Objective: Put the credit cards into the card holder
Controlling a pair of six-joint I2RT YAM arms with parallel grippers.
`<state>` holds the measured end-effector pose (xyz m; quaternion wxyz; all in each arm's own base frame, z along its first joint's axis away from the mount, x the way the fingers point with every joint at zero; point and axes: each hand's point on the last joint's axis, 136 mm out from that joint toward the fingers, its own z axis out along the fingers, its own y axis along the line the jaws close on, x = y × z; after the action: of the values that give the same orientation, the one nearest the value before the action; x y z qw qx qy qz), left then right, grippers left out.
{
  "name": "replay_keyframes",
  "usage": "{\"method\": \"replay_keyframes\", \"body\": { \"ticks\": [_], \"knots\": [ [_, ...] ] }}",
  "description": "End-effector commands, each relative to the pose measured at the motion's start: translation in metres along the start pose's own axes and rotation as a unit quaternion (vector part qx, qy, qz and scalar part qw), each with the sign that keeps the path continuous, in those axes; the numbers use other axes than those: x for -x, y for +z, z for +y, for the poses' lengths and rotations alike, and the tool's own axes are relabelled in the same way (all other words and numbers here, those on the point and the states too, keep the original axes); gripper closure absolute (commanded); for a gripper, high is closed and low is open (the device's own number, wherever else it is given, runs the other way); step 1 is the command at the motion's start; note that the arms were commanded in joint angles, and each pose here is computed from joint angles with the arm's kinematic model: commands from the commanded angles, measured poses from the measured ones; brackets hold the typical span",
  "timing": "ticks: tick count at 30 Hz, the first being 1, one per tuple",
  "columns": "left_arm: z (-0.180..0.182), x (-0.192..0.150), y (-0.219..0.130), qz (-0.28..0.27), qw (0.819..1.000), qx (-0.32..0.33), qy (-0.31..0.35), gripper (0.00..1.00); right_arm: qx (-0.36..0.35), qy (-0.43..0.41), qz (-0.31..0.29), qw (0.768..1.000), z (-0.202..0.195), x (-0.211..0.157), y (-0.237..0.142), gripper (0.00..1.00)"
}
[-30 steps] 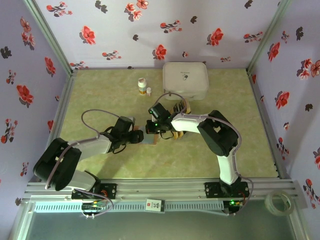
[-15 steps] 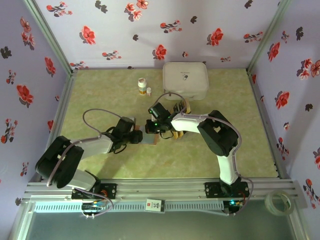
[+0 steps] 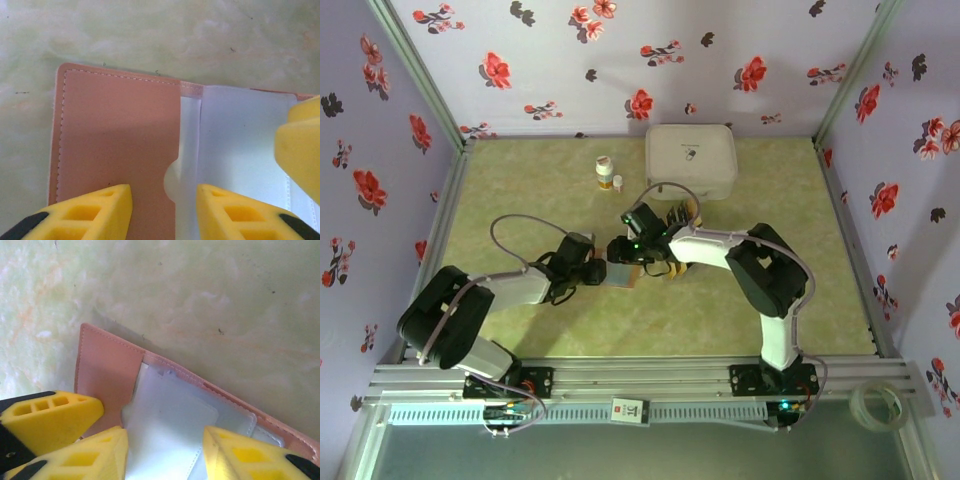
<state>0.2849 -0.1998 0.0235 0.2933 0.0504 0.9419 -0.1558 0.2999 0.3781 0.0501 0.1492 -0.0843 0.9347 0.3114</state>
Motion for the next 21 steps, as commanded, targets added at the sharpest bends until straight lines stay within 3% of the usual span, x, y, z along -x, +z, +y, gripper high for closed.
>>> {"method": "replay_keyframes", "body": {
  "ticks": [1, 13, 21],
  "knots": [
    [0.015, -0.037, 0.009, 0.063, 0.998, 0.027, 0.013, 0.6, 0.002, 0.011, -0.017, 1.0, -0.002, 0.004, -0.007, 0.55],
    [0.014, -0.036, 0.008, 0.059, 0.998, 0.026, 0.011, 0.59, 0.026, 0.023, -0.006, 0.999, 0.007, 0.002, 0.004, 0.54],
    [0.009, -0.004, -0.019, 0.001, 1.0, 0.02, -0.002, 0.47, 0.08, 0.041, -0.009, 0.996, 0.033, 0.011, 0.0, 0.54]
  ]
}}
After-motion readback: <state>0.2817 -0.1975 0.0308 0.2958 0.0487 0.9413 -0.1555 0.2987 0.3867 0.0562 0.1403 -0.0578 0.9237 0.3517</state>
